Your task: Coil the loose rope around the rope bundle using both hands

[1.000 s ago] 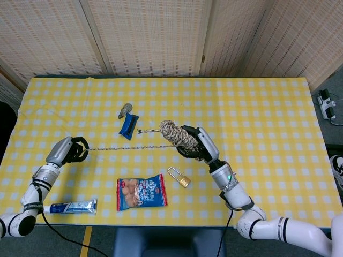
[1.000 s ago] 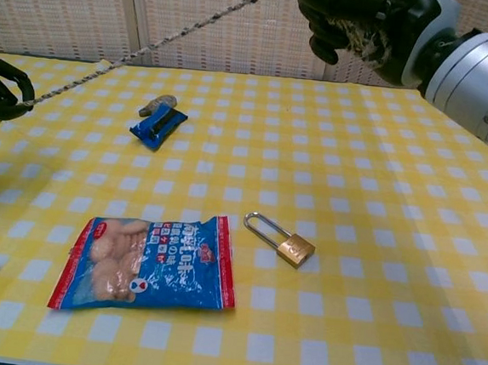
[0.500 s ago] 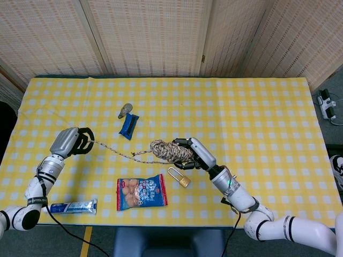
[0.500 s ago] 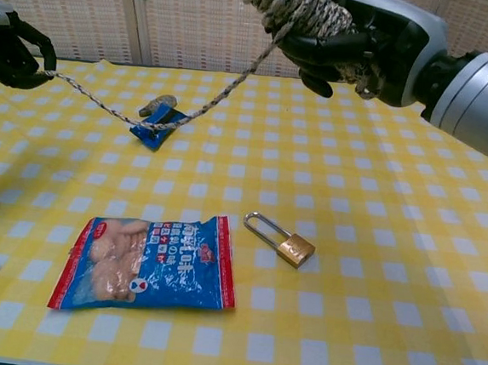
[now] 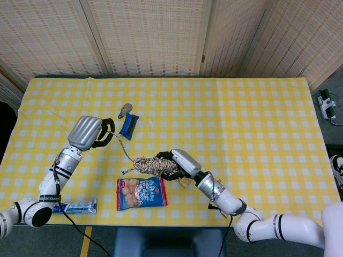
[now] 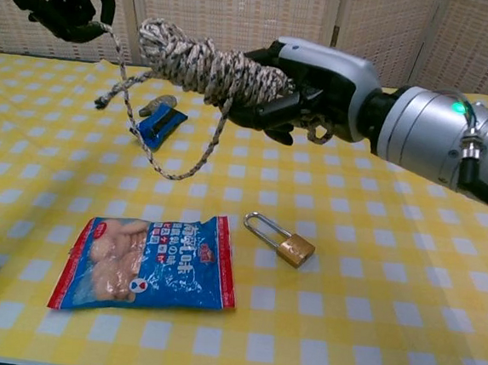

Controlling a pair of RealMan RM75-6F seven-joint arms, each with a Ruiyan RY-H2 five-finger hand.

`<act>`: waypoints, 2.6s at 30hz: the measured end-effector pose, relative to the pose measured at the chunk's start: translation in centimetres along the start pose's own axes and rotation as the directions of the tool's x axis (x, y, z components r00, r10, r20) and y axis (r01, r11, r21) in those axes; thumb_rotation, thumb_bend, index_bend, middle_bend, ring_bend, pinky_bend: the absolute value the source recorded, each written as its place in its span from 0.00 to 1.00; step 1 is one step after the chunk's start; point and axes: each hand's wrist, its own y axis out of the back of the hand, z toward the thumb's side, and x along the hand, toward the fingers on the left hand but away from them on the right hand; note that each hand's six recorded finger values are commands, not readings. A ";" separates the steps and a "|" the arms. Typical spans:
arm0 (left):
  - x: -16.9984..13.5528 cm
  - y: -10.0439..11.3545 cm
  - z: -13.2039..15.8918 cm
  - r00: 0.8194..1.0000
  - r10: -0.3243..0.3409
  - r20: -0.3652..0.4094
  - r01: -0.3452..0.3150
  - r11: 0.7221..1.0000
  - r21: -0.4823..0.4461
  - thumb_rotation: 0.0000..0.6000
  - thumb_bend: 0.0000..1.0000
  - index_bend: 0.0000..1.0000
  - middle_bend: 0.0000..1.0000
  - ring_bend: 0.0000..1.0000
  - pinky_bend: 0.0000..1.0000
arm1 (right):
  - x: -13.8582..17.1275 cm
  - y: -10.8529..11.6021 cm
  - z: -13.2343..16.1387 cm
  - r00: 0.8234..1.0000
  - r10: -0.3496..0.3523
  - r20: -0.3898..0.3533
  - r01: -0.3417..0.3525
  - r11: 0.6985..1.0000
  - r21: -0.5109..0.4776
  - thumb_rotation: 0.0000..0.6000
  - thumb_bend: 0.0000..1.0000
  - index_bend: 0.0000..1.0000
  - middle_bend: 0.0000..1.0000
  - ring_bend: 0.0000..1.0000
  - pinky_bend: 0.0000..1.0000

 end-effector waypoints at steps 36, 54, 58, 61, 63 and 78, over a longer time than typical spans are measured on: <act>-5.0 -1.7 10.3 0.949 -0.008 0.315 0.081 0.972 -0.219 1.00 0.58 0.70 0.89 0.86 0.83 | -6.1 -4.3 -2.5 0.953 -0.177 0.246 0.270 0.864 -0.424 1.00 0.65 0.98 0.81 0.90 0.82; -6.3 -5.0 6.3 0.967 -0.115 0.227 0.199 0.898 -0.392 1.00 0.58 0.70 0.89 0.86 0.83 | -6.1 0.2 -0.2 0.942 -0.330 0.058 0.293 0.726 -0.622 1.00 0.65 0.98 0.81 0.89 0.82; -6.1 -5.4 4.5 0.974 -0.133 0.182 0.196 0.898 -0.393 1.00 0.58 0.70 0.89 0.86 0.83 | -5.5 1.6 0.4 0.944 -0.330 0.013 0.264 0.733 -0.626 1.00 0.65 0.98 0.81 0.89 0.82; -5.9 -5.7 3.0 0.980 -0.145 0.139 0.190 0.897 -0.398 1.00 0.58 0.70 0.89 0.86 0.83 | -4.8 2.5 0.8 0.946 -0.323 -0.021 0.243 0.750 -0.615 1.00 0.65 0.98 0.81 0.90 0.82; -5.8 -5.9 1.9 0.982 -0.153 0.108 0.184 0.897 -0.403 1.00 0.58 0.70 0.89 0.86 0.83 | -4.3 3.0 0.9 0.948 -0.316 -0.040 0.230 0.765 -0.601 1.00 0.65 0.98 0.81 0.90 0.82; -5.0 -6.8 -2.9 0.984 -0.176 -0.026 0.149 0.896 -0.418 1.00 0.58 0.70 0.89 0.86 0.83 | -1.6 4.4 1.6 0.959 -0.253 -0.124 0.160 0.851 -0.500 1.00 0.65 0.98 0.81 0.90 0.82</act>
